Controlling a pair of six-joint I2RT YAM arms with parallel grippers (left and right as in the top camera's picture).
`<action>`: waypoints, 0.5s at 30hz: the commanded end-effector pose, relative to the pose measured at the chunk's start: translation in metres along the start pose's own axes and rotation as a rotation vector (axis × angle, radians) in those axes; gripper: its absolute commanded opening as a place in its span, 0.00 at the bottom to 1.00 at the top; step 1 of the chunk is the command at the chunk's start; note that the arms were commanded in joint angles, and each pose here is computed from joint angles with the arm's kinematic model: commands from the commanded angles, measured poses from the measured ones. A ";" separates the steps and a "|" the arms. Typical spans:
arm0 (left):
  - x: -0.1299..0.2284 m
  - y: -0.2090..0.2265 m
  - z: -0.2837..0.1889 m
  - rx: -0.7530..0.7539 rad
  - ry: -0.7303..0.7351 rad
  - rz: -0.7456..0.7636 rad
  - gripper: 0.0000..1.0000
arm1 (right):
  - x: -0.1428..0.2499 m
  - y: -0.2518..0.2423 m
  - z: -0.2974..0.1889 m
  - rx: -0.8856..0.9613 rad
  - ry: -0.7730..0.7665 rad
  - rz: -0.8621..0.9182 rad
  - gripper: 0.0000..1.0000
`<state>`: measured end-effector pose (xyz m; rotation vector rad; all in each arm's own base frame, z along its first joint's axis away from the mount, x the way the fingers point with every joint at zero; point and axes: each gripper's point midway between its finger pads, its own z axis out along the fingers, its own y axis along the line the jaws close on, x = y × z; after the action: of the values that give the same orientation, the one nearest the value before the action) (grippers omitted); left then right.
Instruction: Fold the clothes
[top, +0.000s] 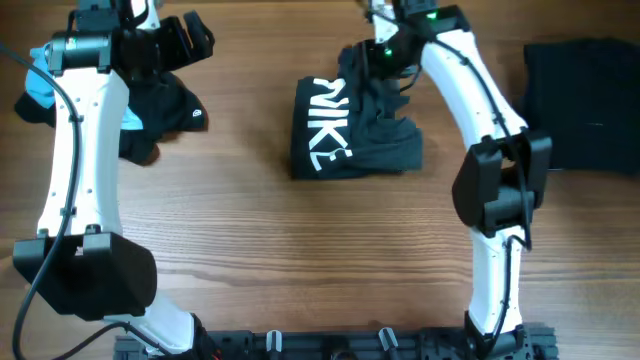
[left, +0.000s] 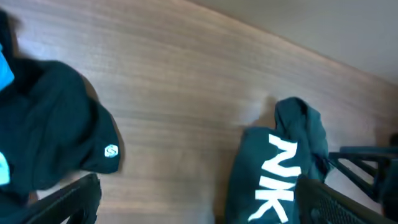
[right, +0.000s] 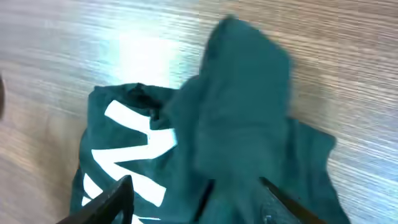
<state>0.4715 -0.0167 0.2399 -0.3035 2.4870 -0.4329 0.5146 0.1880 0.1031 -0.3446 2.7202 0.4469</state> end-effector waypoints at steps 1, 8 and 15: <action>0.004 -0.004 0.000 0.017 0.021 0.013 0.99 | 0.015 -0.017 0.024 0.080 0.060 0.017 0.56; 0.009 -0.014 0.003 0.028 0.033 0.031 1.00 | 0.042 -0.060 0.051 0.255 0.147 0.149 0.54; 0.011 -0.017 0.004 0.032 0.036 0.039 1.00 | 0.049 -0.116 0.035 0.293 0.144 0.382 0.55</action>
<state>0.4668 -0.0340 0.2375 -0.2643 2.5137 -0.4562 0.5128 0.1211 0.0286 0.0532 2.9260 0.1350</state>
